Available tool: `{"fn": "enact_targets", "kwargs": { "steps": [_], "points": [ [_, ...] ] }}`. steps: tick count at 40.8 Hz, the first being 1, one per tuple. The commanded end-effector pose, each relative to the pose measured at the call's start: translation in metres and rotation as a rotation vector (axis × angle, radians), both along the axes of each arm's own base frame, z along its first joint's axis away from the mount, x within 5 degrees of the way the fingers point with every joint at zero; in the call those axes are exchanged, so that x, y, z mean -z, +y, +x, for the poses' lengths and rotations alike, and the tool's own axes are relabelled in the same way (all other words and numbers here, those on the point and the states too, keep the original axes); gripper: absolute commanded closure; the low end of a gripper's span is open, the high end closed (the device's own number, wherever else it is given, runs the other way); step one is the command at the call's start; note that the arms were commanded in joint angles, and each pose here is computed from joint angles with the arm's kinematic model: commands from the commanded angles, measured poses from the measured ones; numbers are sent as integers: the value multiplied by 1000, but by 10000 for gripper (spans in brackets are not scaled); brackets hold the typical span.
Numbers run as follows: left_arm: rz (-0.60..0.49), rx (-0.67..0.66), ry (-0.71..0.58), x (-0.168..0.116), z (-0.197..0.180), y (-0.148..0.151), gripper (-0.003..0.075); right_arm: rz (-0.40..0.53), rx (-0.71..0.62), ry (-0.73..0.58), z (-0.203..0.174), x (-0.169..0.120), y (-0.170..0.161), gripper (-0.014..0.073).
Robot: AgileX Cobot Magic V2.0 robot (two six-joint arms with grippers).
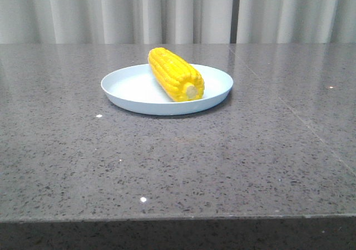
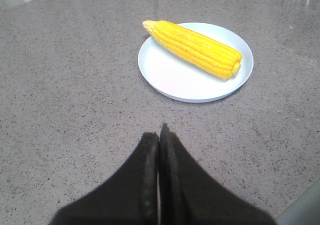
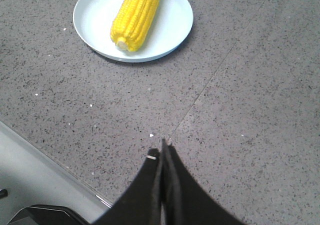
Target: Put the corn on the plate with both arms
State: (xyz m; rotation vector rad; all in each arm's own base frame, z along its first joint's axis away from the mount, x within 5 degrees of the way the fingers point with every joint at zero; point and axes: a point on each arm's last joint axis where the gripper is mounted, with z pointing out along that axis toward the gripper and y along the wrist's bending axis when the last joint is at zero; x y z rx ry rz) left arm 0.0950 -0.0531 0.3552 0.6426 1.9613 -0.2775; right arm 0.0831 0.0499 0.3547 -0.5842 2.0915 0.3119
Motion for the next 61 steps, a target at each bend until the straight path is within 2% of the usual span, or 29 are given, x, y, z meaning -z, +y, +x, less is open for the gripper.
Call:
{"fn": "enact_targets", "kwargs": {
  "steps": [1, 15, 21, 26, 33, 40, 50, 61],
  "points": [
    [-52, -1, -78, -14, 1, -1, 741, 33, -1, -74, 1, -12, 0, 663],
    [-63, -13, -97, -12, 0, 0, 741, 33, -1, -74, 1, -12, 0, 663],
    [-96, -131, -168, -5, -12, 17, 741, 33, -1, -74, 1, -12, 0, 663],
    [-123, -258, -291, 3, -29, 32, 741, 33, -1, -74, 1, -12, 0, 663],
    [-78, -421, -421, 27, -42, 46, 741, 33, -1, -74, 1, -12, 0, 663],
    [-71, -515, -463, 62, -46, 52, 741, 33, -1, -74, 1, -12, 0, 663],
    [-112, -561, -475, 104, -49, 55, 741, 33, -1, -74, 1, -12, 0, 663],
    [-177, -522, -616, 130, -43, 53, 741, 33, -1, -74, 1, -12, 0, 663]
  ]
}}
